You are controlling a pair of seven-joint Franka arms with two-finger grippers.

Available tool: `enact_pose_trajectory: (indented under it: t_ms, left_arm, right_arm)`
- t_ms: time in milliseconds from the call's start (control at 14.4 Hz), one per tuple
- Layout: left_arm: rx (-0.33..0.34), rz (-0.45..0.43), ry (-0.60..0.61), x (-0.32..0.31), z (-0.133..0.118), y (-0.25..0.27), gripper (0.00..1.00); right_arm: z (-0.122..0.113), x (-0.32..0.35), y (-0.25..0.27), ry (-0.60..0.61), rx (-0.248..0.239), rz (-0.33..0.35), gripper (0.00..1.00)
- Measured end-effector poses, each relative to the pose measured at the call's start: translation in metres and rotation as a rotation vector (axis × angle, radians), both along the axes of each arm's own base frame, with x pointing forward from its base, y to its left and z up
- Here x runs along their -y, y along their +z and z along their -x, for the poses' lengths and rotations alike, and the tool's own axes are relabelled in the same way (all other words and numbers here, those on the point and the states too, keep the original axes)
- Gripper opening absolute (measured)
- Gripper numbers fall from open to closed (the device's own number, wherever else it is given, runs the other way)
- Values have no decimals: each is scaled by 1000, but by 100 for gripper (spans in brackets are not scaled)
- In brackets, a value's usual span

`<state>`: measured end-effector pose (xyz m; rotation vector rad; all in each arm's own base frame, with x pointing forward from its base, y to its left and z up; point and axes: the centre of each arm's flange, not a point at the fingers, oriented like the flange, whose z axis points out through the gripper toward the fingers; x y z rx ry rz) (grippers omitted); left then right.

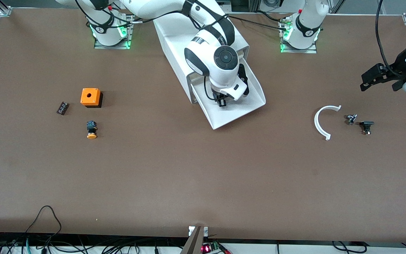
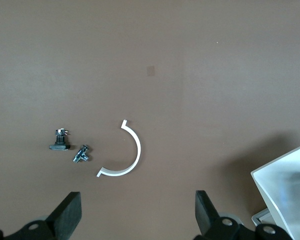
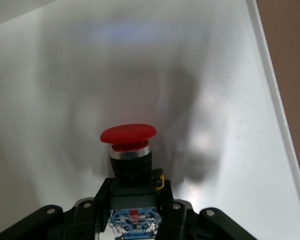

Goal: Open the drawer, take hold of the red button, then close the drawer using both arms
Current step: 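Lift the red button out while the left gripper pushes the drawer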

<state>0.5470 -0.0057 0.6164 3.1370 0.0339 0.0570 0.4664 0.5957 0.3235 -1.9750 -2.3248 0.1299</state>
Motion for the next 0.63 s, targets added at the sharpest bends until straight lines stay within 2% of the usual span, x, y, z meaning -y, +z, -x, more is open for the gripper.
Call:
enact_pose_trajectory:
  t_ms: [418,626]
  left_arm:
    - [38,-1,0,1,-22,-42,100]
    - [11,0,24,13,-34,-75,100]
  right_arm:
    - [-3,-4,15,-23,26,-29,42]
    - [-11,-6,63,-151,85,-95,42]
